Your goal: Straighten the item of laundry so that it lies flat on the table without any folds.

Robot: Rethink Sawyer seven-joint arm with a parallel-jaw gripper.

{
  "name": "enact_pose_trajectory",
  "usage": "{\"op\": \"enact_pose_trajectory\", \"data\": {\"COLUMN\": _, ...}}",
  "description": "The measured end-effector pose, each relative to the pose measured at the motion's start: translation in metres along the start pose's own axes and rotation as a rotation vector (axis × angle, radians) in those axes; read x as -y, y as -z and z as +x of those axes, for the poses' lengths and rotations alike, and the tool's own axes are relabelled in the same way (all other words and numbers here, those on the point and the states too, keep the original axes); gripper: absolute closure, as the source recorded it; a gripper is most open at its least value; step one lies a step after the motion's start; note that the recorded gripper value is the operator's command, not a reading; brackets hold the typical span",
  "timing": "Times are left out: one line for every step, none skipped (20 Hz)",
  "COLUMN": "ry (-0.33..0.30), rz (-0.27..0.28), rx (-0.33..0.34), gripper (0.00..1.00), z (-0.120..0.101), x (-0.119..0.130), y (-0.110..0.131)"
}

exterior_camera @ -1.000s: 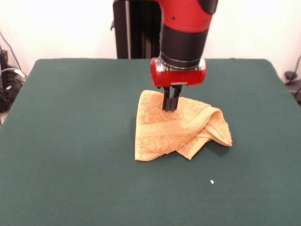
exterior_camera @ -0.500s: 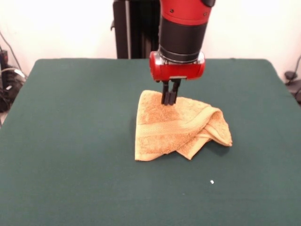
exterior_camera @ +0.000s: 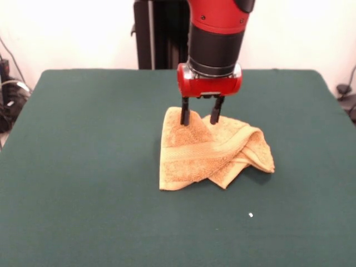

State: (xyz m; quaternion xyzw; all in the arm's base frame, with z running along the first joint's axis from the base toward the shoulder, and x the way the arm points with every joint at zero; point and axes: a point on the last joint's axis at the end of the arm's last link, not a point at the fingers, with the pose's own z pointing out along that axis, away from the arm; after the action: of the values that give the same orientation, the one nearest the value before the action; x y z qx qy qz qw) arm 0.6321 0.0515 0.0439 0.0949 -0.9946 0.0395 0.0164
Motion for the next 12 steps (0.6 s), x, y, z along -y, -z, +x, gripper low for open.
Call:
{"op": "enact_pose_trajectory", "data": {"ry": 0.000, "rz": 0.000, "rx": 0.000, "gripper": 0.00, "z": 0.0001, "x": 0.0000, "y": 0.0000}}
{"op": "enact_pose_trajectory", "data": {"ry": 0.000, "rz": 0.001, "rx": 0.000, "gripper": 0.00, "z": 0.0002, "x": -0.0001, "y": -0.0001}}
{"op": "enact_pose_trajectory", "data": {"ry": 0.000, "rz": 0.001, "rx": 0.000, "gripper": 0.00, "z": 0.0002, "x": 0.0001, "y": -0.0001}}
{"op": "enact_pose_trajectory", "data": {"ry": 0.000, "rz": 0.001, "rx": 0.000, "gripper": 0.00, "z": 0.0002, "x": 0.0002, "y": -0.0001}}
{"op": "enact_pose_trajectory", "data": {"ry": 0.000, "rz": 0.001, "rx": -0.001, "gripper": 0.00, "z": 0.0004, "x": 0.0001, "y": -0.0004}}
{"op": "enact_pose_trajectory", "data": {"ry": 0.000, "rz": 0.001, "rx": -0.001, "gripper": 0.00, "z": 0.0004, "x": 0.0002, "y": -0.0004}}
{"op": "enact_pose_trajectory", "data": {"ry": 0.000, "rz": 0.001, "rx": -0.001, "gripper": 0.00, "z": 0.0005, "x": 0.0002, "y": -0.0007}}
{"op": "enact_pose_trajectory", "data": {"ry": 0.000, "rz": 0.000, "rx": -0.002, "gripper": 0.00, "z": 0.0006, "x": 0.0001, "y": -0.0009}}
{"op": "enact_pose_trajectory", "data": {"ry": 0.000, "rz": 0.000, "rx": -0.003, "gripper": 0.00, "z": 0.0009, "x": -0.0001, "y": -0.0017}}
{"op": "enact_pose_trajectory", "data": {"ry": 0.000, "rz": -0.001, "rx": -0.005, "gripper": 0.00, "z": 0.0013, "x": -0.0002, "y": -0.0026}}
{"op": "enact_pose_trajectory", "data": {"ry": -0.001, "rz": -0.002, "rx": -0.007, "gripper": 0.00, "z": 0.0024, "x": -0.0002, "y": -0.0061}}
{"op": "enact_pose_trajectory", "data": {"ry": -0.002, "rz": -0.004, "rx": -0.009, "gripper": 0.00, "z": 0.0034, "x": -0.0001, "y": -0.0096}}
